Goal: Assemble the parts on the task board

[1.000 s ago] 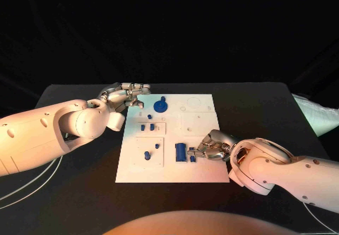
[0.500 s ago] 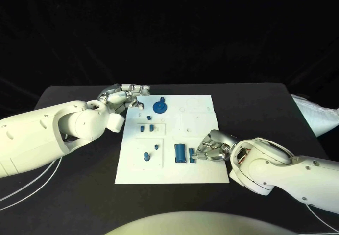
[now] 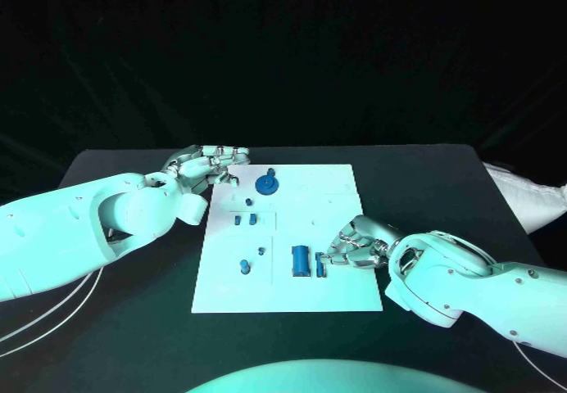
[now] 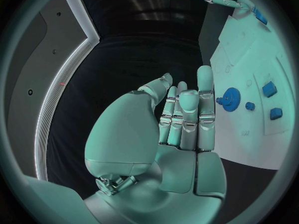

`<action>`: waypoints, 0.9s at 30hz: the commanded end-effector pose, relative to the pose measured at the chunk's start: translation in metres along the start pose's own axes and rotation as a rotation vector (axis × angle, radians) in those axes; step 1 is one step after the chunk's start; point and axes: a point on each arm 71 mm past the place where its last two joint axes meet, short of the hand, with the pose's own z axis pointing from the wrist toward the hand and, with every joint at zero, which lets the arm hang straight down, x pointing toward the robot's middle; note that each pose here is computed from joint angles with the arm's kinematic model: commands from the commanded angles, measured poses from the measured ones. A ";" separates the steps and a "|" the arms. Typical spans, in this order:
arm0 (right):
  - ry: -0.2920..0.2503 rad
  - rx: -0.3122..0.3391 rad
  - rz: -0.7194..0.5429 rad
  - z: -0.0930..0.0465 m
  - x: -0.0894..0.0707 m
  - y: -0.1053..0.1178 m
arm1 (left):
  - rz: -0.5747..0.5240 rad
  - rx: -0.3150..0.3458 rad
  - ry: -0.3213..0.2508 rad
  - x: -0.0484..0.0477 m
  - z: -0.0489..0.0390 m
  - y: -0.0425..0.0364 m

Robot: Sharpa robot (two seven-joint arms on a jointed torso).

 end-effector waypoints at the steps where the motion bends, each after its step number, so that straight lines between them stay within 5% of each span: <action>1: 0.032 -0.073 0.241 0.001 -0.007 0.004 | 0.000 0.022 0.008 0.0009 0.0015 -0.0006; 14: -0.038 -0.277 0.784 0.046 -0.083 -0.014 | -0.046 0.088 -0.121 -0.0092 0.0137 0.0028; 21: -0.126 -0.335 0.885 0.078 -0.111 -0.031 | -0.066 0.122 -0.193 -0.0199 0.0323 0.0051; 27: -0.149 -0.346 0.901 0.096 -0.120 -0.036 | -0.073 0.153 -0.208 -0.0206 0.0432 0.0061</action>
